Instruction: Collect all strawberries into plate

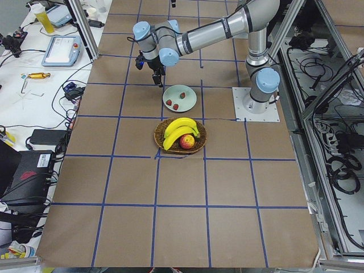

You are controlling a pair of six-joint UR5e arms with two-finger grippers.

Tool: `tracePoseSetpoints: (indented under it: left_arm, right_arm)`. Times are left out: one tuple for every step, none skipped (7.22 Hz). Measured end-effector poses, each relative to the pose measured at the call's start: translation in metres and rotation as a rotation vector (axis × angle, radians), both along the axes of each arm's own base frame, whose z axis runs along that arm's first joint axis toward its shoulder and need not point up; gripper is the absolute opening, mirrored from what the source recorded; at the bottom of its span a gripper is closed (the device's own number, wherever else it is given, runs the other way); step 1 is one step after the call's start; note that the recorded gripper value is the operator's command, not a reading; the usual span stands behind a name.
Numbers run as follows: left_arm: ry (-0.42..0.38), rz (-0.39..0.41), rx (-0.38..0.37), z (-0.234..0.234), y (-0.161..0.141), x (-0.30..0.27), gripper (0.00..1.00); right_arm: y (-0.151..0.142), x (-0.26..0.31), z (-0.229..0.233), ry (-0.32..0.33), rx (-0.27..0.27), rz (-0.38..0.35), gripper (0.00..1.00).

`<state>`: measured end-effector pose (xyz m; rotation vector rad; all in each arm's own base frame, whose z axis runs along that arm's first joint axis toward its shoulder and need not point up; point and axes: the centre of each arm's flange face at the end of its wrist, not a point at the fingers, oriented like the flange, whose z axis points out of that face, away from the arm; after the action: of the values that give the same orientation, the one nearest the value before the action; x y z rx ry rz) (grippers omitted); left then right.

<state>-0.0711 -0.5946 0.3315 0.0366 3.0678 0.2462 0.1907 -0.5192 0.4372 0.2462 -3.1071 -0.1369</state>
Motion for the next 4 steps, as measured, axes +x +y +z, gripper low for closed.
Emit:
tracePoseSetpoints:
  left_arm:
    - [0.0,0.042,-0.072,0.035,0.001,-0.022,1.0]
    - [0.001,0.067,-0.112,0.061,0.009,-0.046,1.0]
    - [0.011,0.067,-0.115,0.077,0.02,-0.063,1.0]
    - [0.022,0.061,-0.101,0.089,0.034,-0.075,1.0]
  right_arm:
    - [0.001,0.0,0.004,-0.002,-0.006,-0.019,1.0]
    - [0.003,0.0,0.007,-0.005,-0.011,-0.037,1.0]
    - [0.004,0.001,0.009,-0.006,-0.014,-0.049,1.0]
    - [0.005,0.001,0.01,-0.007,-0.016,-0.054,1.0]
